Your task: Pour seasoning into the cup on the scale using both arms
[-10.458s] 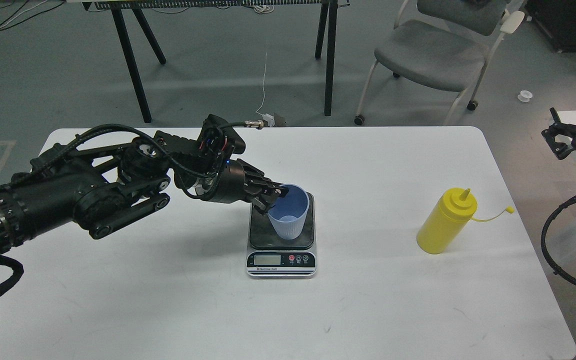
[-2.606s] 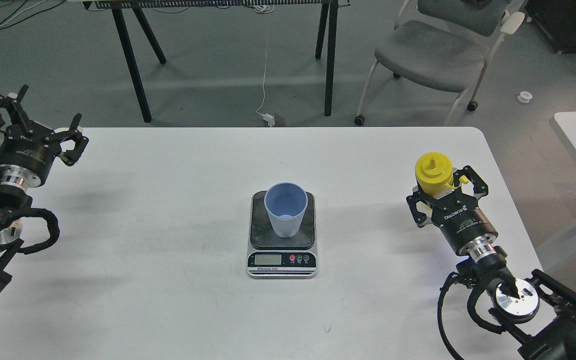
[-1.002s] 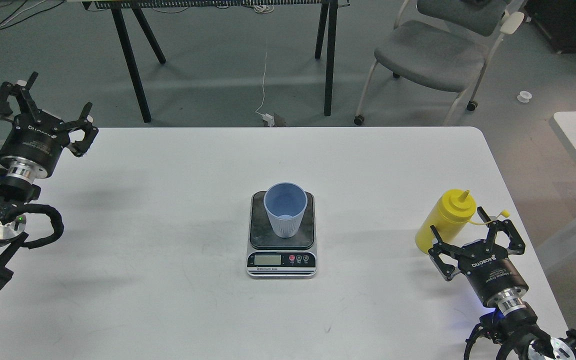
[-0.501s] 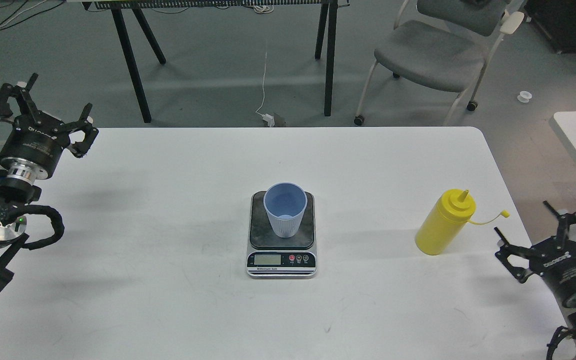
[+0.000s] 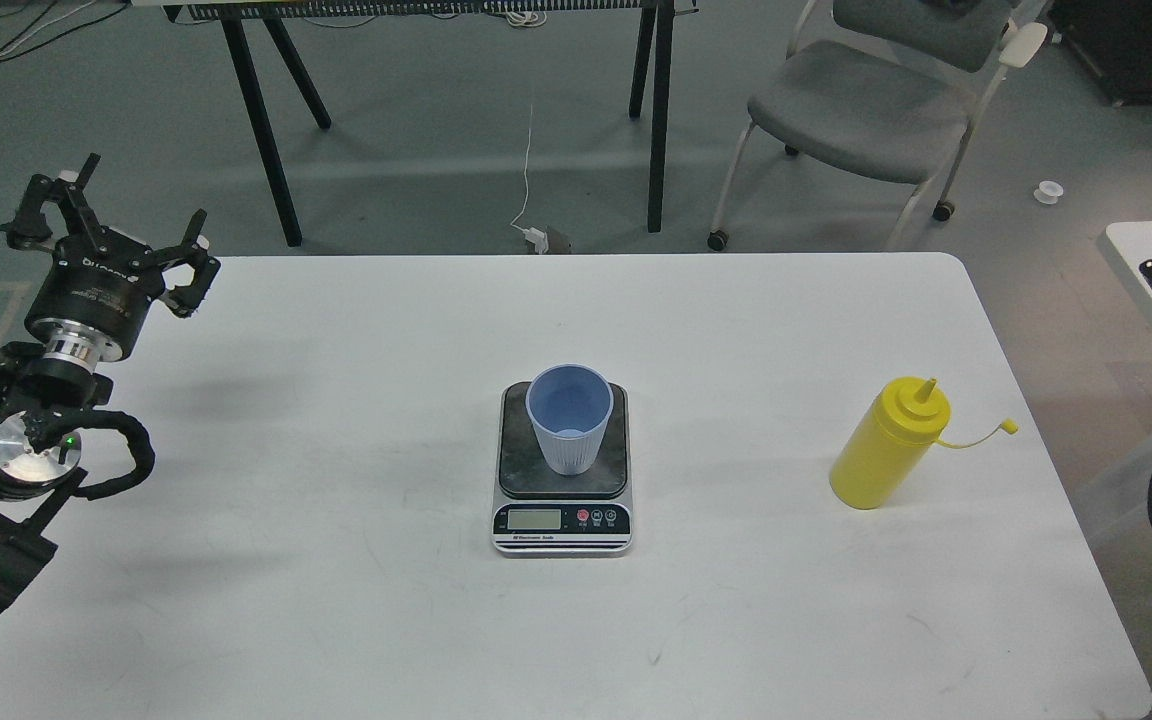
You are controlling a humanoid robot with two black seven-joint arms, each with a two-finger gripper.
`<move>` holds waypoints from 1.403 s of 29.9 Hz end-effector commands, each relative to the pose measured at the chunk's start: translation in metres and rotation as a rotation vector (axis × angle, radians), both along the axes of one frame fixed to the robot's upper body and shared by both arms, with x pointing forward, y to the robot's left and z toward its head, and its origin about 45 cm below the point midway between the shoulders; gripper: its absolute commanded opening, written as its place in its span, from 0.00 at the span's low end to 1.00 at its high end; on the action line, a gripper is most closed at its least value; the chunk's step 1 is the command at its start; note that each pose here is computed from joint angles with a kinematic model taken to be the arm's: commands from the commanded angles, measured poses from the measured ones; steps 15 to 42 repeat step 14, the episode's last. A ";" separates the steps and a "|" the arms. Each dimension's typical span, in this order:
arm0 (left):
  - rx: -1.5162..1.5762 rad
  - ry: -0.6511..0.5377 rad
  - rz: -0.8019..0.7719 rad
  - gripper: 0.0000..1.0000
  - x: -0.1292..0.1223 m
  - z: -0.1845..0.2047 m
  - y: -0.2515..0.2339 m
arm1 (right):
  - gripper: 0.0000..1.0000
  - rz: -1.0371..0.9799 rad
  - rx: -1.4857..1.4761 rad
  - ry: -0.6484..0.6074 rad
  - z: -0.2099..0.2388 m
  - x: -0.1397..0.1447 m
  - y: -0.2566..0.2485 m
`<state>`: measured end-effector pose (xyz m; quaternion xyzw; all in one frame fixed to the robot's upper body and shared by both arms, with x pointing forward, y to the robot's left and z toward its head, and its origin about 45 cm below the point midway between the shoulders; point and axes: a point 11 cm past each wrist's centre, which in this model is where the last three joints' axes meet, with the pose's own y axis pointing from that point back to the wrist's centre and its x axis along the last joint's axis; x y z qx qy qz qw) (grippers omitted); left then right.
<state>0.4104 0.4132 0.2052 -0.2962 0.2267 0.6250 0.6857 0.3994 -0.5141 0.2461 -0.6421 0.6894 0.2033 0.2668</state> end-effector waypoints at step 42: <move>-0.006 -0.058 -0.024 0.99 0.020 0.025 -0.014 | 0.99 0.001 0.081 0.022 -0.017 0.059 0.062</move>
